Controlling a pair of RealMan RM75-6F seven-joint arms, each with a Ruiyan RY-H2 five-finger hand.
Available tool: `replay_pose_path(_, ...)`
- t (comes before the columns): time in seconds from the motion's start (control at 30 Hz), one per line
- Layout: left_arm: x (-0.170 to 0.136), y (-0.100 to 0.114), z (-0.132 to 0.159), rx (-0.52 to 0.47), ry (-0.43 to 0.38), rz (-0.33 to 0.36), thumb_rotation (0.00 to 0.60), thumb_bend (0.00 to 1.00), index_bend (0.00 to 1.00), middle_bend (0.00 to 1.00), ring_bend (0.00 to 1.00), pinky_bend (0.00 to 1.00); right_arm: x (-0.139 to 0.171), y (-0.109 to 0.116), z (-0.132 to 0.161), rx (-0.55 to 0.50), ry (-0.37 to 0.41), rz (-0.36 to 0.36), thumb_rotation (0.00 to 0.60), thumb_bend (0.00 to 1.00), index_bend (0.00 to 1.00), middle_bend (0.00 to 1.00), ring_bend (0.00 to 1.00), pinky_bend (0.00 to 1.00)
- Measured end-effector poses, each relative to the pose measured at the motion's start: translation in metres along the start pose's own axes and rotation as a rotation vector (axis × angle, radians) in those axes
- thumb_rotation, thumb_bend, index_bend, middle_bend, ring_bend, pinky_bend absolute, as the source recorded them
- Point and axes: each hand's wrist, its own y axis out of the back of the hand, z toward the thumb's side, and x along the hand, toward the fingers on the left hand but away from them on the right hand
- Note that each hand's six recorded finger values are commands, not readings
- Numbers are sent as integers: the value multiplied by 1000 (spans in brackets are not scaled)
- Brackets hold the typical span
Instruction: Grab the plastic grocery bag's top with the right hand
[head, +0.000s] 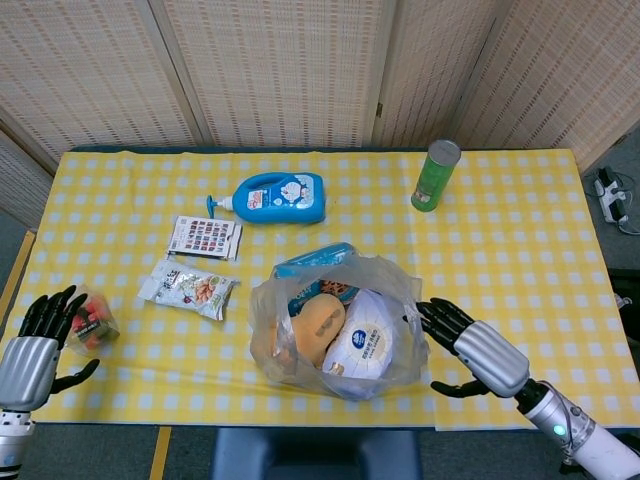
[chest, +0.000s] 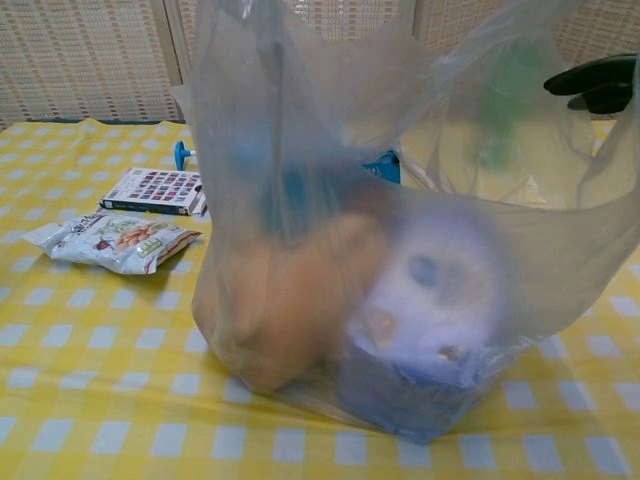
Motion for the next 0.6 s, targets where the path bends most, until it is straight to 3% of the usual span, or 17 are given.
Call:
replay_pose_path(0.23,-1,2,0,-2,-1,7,600,223,0,53,65,0,-14,0,12,-55,54,7,600,239,0,0,0,0)
replay_pose_path(0.6,-1,4,-1,-10,-1,11,600,223,0,53,65,0,-42,0,26,-272,142,22,600,239,0,0,0,0)
